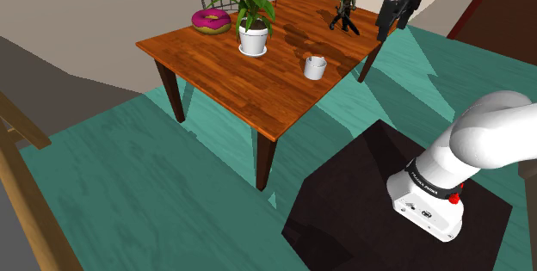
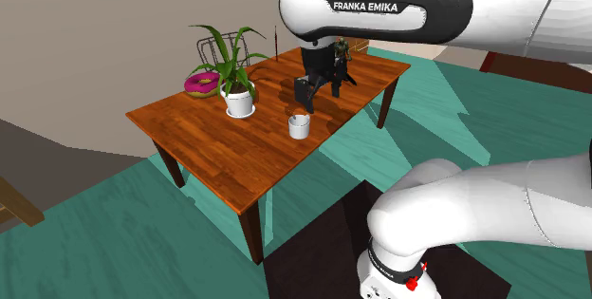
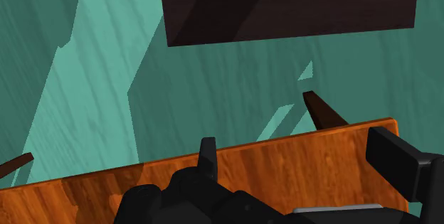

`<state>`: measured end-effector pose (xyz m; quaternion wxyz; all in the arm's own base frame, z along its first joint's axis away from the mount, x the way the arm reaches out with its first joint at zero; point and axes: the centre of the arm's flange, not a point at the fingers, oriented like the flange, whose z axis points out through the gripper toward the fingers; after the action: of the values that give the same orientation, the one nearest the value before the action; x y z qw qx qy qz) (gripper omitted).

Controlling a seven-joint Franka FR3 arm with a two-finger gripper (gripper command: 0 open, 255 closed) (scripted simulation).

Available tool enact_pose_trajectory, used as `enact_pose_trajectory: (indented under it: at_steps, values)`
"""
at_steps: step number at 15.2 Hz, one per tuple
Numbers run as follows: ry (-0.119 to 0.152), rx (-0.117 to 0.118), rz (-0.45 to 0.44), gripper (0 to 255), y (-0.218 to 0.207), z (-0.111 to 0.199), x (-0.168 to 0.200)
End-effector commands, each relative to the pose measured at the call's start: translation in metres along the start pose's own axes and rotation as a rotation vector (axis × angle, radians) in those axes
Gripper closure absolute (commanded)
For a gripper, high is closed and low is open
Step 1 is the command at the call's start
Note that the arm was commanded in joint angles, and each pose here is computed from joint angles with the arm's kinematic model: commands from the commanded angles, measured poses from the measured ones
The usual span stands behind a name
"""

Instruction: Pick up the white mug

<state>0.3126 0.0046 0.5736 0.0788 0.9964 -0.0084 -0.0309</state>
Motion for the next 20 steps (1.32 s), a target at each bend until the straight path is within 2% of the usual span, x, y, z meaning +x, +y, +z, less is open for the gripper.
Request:
enact_pose_trajectory:
  at_steps: [1,20]
  values:
    - [0.000,0.000,0.000,0,0.000,0.000,0.000]
    - [0.021,0.057,-0.007,0,0.067,0.160,0.181]
